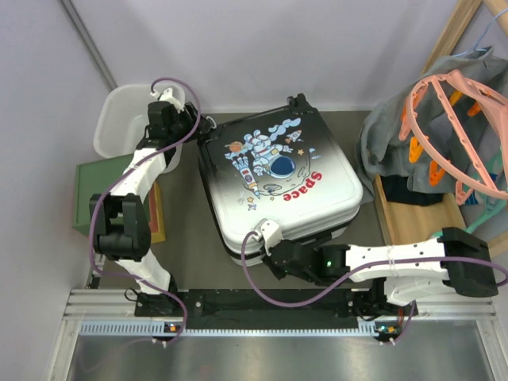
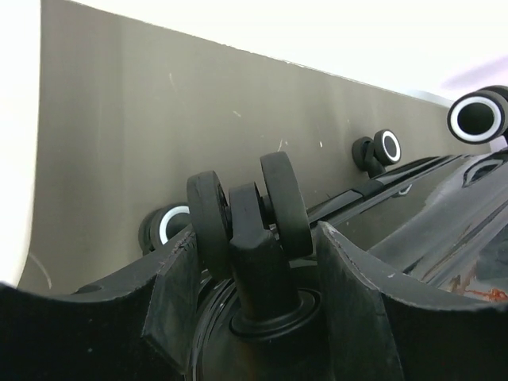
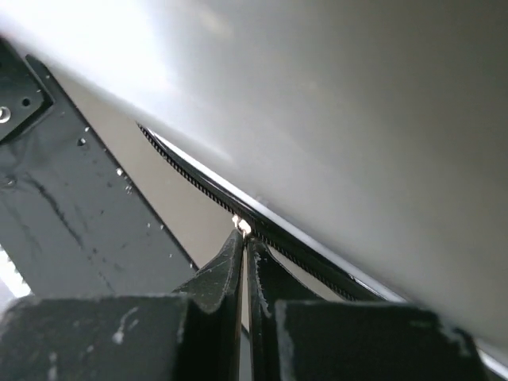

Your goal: Open, take out, and arrange the luggage

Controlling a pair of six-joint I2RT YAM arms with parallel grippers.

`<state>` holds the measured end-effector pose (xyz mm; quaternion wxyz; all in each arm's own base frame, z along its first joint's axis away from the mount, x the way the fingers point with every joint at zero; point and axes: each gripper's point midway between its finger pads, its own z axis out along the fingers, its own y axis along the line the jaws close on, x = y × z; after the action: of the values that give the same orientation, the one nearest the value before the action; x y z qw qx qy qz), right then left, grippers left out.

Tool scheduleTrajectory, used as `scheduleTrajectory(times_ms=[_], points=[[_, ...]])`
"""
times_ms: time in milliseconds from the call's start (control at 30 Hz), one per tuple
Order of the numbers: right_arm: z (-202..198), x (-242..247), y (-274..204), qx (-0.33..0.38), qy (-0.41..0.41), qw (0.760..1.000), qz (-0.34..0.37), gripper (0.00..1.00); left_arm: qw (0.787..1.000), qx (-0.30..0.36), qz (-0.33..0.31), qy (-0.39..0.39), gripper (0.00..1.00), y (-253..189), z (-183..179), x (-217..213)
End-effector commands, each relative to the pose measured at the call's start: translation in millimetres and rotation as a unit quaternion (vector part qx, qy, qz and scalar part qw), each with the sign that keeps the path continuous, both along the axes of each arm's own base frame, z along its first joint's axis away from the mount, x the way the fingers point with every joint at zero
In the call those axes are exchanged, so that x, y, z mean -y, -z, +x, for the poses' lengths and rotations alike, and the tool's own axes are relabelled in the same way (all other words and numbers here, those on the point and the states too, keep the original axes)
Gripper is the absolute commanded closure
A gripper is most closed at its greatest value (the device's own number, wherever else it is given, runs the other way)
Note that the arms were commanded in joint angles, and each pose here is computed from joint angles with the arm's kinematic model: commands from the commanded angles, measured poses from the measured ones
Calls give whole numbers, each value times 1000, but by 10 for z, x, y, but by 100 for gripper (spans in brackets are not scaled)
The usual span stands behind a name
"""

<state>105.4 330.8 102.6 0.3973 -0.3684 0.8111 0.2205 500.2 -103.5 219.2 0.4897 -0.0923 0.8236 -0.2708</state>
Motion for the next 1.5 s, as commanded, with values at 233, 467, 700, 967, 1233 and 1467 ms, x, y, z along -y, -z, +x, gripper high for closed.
scheduleTrajectory(times_ms=[233, 467, 700, 967, 1233, 1467], points=[[1168, 683, -496, 60, 147, 986, 46, 100, 981, -152, 18, 118, 100, 447, -1266, 288], [1584, 1043, -620, 85, 126, 988, 39, 100, 977, -170, 39, 124, 82, 533, -1593, 222], [1812, 1166, -464, 74, 105, 992, 13, 100, 972, -103, 162, 132, 32, 135, -1668, -78], [2036, 1246, -400, 65, 101, 993, 1, 100, 933, -29, 332, 139, 20, -436, -1813, -510], [2113, 1229, -400, 69, 87, 994, -7, 100, 784, 71, 496, 367, 16, -656, -2128, -508], [2133, 1214, -394, 72, 84, 994, -7, 100, 634, 96, 650, 408, 13, -603, -1808, -853]])
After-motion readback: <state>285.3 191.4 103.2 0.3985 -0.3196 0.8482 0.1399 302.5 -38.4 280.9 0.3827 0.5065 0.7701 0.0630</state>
